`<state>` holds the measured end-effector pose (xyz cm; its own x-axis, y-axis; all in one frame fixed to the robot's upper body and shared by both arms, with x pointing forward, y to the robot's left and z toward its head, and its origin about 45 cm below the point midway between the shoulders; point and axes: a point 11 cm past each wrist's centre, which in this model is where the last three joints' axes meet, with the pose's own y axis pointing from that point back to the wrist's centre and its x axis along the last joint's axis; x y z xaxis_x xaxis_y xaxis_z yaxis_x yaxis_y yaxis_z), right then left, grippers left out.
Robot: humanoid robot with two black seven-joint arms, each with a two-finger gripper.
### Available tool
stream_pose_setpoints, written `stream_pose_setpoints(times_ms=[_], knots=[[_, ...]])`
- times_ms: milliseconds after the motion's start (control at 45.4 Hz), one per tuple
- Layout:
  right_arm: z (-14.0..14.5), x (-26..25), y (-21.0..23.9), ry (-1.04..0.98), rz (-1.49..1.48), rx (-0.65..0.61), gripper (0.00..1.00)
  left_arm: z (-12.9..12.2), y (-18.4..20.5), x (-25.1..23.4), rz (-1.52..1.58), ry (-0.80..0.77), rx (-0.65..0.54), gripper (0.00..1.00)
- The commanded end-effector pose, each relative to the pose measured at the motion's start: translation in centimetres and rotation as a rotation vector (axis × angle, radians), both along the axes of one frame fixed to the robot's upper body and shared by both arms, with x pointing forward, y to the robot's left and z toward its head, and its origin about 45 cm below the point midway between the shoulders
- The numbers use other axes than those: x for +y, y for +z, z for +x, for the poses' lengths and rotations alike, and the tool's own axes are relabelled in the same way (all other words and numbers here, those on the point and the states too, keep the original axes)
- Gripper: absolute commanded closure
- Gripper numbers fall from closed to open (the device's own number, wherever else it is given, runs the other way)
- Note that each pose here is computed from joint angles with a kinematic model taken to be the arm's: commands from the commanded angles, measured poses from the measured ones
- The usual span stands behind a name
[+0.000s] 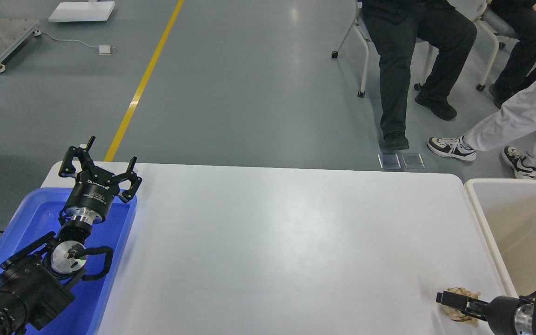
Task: Tidy desktop
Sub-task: 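Lower the right gripper onto the crumpled paper ball and close it, then lift the held paper ball and move it over the white bin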
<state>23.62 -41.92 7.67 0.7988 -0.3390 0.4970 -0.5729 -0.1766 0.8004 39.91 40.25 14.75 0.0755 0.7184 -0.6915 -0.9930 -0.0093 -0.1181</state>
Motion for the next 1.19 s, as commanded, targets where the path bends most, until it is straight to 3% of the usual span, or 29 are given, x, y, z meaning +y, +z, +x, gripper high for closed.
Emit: stream_pose_setpoints(times_ms=[0, 374, 507, 573, 595, 617, 661, 683, 1167], knots=[[0.5, 0.2, 0.1, 0.01, 0.017, -0.025, 0.15, 0.0, 0.0, 0.0, 0.0, 0.0, 0.0, 0.0], [0.6, 0.3, -0.3, 0.046, 0.014, -0.065, 0.17, 0.0, 0.0, 0.0, 0.0, 0.0, 0.0, 0.0], [0.6, 0.4, -0.2, 0.052, 0.022, -0.071, 0.33, 0.0, 0.0, 0.0, 0.0, 0.0, 0.0, 0.0], [0.6, 0.4, -0.2, 0.053, 0.024, -0.074, 0.36, 0.0, 0.0, 0.0, 0.0, 0.0, 0.0, 0.0], [0.6, 0.3, -0.2, 0.052, 0.023, -0.078, 0.41, 0.0, 0.0, 0.0, 0.0, 0.0, 0.0, 0.0], [0.6, 0.3, -0.2, 0.052, 0.022, -0.081, 0.54, 0.0, 0.0, 0.0, 0.0, 0.0, 0.0, 0.0], [0.6, 0.3, -0.1, 0.052, 0.02, -0.084, 0.92, 0.0, 0.0, 0.0, 0.0, 0.0, 0.0, 0.0], [0.5, 0.3, -0.2, 0.053, 0.018, -0.081, 1.0, 0.0, 0.0, 0.0, 0.0, 0.0, 0.0, 0.0], [0.8, -2.2, 2.4, 0.071, 0.01, -0.133, 1.0, 0.0, 0.0, 0.0, 0.0, 0.0, 0.0, 0.0]])
